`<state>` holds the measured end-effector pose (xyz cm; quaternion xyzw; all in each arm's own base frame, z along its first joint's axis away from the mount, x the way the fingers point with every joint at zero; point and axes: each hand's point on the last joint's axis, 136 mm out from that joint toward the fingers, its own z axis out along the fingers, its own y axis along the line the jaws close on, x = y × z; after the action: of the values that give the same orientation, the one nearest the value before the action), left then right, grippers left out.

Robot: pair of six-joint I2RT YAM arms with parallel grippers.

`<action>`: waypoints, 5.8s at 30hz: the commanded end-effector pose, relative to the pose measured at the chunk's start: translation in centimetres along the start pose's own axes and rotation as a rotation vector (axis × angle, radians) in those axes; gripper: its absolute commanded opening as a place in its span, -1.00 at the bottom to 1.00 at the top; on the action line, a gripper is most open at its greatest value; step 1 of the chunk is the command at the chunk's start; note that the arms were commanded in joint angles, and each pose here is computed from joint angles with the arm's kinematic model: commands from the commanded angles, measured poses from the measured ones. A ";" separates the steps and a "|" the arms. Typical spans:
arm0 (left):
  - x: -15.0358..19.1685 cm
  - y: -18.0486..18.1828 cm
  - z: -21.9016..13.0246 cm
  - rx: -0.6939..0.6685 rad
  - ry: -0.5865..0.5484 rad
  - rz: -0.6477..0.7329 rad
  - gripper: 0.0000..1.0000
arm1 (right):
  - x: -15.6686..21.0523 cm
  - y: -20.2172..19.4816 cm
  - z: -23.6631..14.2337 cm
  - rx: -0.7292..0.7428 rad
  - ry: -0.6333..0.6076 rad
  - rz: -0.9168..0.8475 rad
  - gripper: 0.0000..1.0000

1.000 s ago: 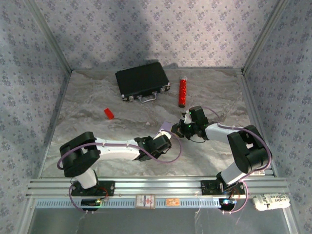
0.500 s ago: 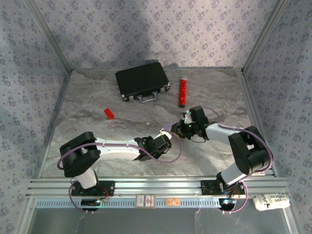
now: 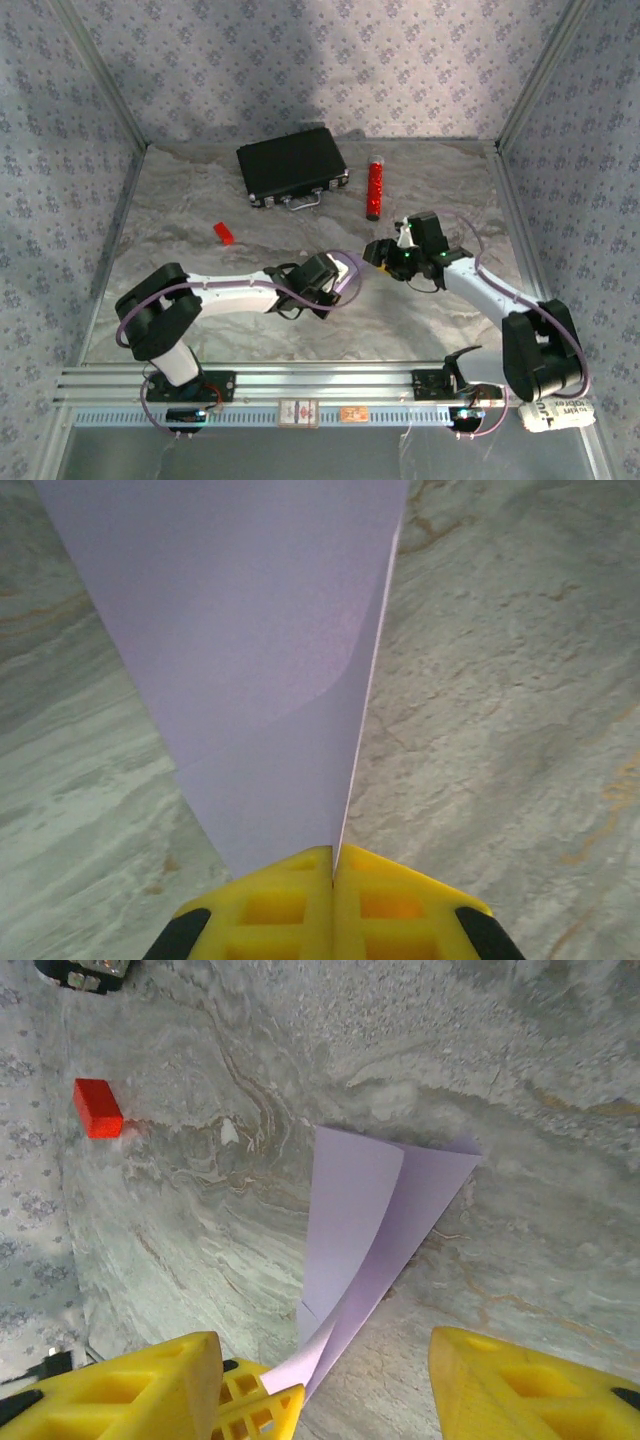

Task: Fold a paper plane with a square sheet of paper (pick it up from the middle)
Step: Fold the wing for the fifth time at the center of the table.

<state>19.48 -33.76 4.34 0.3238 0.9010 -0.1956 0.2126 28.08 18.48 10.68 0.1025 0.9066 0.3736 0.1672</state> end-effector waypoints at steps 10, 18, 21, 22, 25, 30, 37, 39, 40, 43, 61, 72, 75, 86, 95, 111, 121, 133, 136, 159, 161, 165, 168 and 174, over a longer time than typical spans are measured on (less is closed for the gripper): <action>-0.2 -2.0 0.3 0.241 -0.002 -0.149 -1.00 | 1.8 -1.8 -0.8 0.019 0.003 0.031 0.18; -0.3 -1.8 0.8 0.278 -0.008 -0.206 -1.00 | 2.4 -1.5 -0.5 -0.007 0.009 0.032 0.16; -0.2 -1.7 1.1 0.291 -0.007 -0.229 -1.00 | 2.6 -1.5 -0.4 -0.012 0.010 0.031 0.16; -0.1 -1.7 1.2 0.296 -0.009 -0.236 -1.00 | 2.6 -1.4 -0.3 -0.016 0.010 0.031 0.15; 0.0 -1.7 1.6 0.318 -0.008 -0.264 -1.00 | 2.8 -1.2 -0.2 -0.022 0.014 0.023 0.15; 0.0 -1.7 2.1 0.361 -0.015 -0.319 -1.00 | 3.3 -1.1 0.1 -0.027 0.023 0.018 0.13; 0.0 -1.9 2.7 0.429 -0.015 -0.378 -1.00 | 3.6 -0.8 0.3 -0.046 0.030 0.009 0.12; -0.1 -2.0 2.7 0.450 -0.014 -0.393 -1.00 | 3.9 -0.7 0.4 -0.055 0.037 0.007 0.12; -0.2 -2.2 2.7 0.464 -0.014 -0.399 -1.00 | 3.9 -0.7 0.5 -0.057 0.037 0.006 0.11; -0.7 -2.8 2.6 0.503 -0.012 -0.409 -1.00 | 4.2 -0.9 0.6 -0.057 0.041 0.008 0.08; -1.1 -1.7 0.5 0.214 -0.023 -0.144 -0.97 | 2.2 -0.8 1.1 0.062 0.022 0.082 0.25; -1.7 -1.2 -0.4 0.046 -0.050 -0.008 -0.92 | 2.5 -1.2 3.2 0.114 0.095 0.161 0.17; -1.7 -1.2 -0.5 0.034 -0.047 0.013 -0.90 | 2.7 -0.9 3.7 0.112 0.116 0.153 0.06; -1.4 -1.3 -0.2 -0.031 -0.014 0.120 -0.81 | 3.1 -1.0 4.2 0.118 0.135 0.160 -0.33; -1.0 -1.4 0.0 -0.100 0.006 0.195 -0.69 | 3.0 -0.9 4.3 0.105 0.135 0.160 -0.70; -0.5 -1.2 0.5 -0.195 0.010 0.270 -0.25 | 3.1 -0.7 4.4 0.070 0.133 0.179 -0.86; -0.5 -0.9 0.6 -0.212 0.002 0.266 -0.58 | 3.1 -0.8 4.3 0.073 0.131 0.179 -0.86; -0.9 -1.3 0.2 -0.193 -0.013 0.249 -0.58 | 3.4 -1.1 4.3 0.078 0.136 0.180 -0.86; -1.0 -1.5 0.1 -0.186 -0.021 0.241 -0.57 | 3.3 -1.1 4.3 0.077 0.135 0.179 -0.85; -0.2 -2.8 1.2 0.063 0.018 0.043 -1.00 | 1.4 -2.9 -0.3 0.156 -0.020 0.133 0.07; -0.3 -2.9 1.3 0.105 0.024 0.010 -1.00 | 1.3 -3.4 -1.1 0.153 -0.038 0.143 0.11; -0.1 -3.0 1.6 0.156 0.041 -0.027 -1.00 | 1.2 -4.2 -2.1 0.146 -0.058 0.156 0.13; -0.1 -3.3 1.9 0.195 0.056 -0.047 -1.00 | 1.4 -4.3 -2.3 0.142 -0.061 0.149 0.13; 0.2 -3.8 2.7 0.245 0.093 -0.081 -1.00 | 1.7 -4.5 -2.1 0.132 -0.068 0.144 0.12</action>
<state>18.00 -36.97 3.04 0.3247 0.8940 -0.2720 0.1460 25.97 14.79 8.82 0.1955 0.9111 0.3254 0.1608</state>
